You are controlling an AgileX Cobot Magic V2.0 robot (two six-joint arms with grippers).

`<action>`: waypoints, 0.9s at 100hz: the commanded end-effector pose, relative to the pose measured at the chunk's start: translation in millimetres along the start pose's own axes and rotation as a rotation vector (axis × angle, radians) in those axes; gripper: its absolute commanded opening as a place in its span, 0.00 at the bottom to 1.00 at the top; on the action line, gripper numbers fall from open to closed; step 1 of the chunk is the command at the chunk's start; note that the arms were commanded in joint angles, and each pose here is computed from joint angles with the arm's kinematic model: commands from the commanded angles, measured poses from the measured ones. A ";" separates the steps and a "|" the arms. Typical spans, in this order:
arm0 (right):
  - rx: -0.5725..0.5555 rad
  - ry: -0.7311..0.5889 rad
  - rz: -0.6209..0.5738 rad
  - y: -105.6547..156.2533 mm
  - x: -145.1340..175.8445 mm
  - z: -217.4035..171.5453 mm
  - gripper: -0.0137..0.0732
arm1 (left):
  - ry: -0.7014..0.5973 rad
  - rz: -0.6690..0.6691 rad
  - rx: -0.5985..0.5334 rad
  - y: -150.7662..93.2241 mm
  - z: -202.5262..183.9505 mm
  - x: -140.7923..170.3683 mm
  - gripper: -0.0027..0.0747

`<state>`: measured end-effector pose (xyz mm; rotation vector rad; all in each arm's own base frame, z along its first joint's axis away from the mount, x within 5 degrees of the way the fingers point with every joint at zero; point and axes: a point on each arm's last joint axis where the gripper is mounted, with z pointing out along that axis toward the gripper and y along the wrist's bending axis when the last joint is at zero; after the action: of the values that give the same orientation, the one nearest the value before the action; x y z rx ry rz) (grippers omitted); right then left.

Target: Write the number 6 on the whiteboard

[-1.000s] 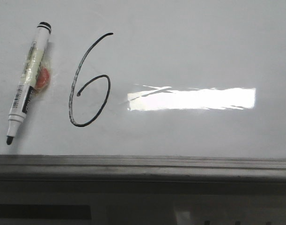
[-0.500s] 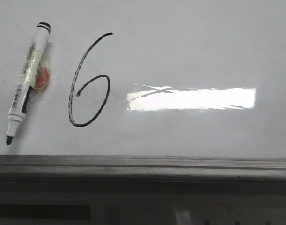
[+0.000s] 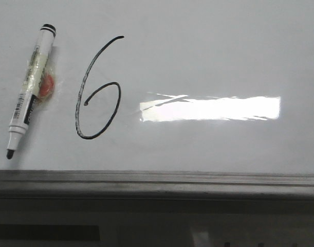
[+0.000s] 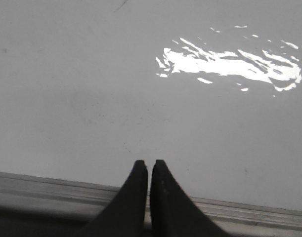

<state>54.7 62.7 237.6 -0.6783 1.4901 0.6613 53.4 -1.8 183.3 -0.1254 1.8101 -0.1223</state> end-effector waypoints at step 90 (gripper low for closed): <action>0.602 -0.106 -0.033 -47.6 -16.3 -14.6 0.08 | -0.048 0.001 0.002 0.8 0.4 2.7 0.01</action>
<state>77.8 29.7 238.8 -0.2901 1.5649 0.2868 53.3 -1.8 183.1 -0.1254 1.8118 -0.1223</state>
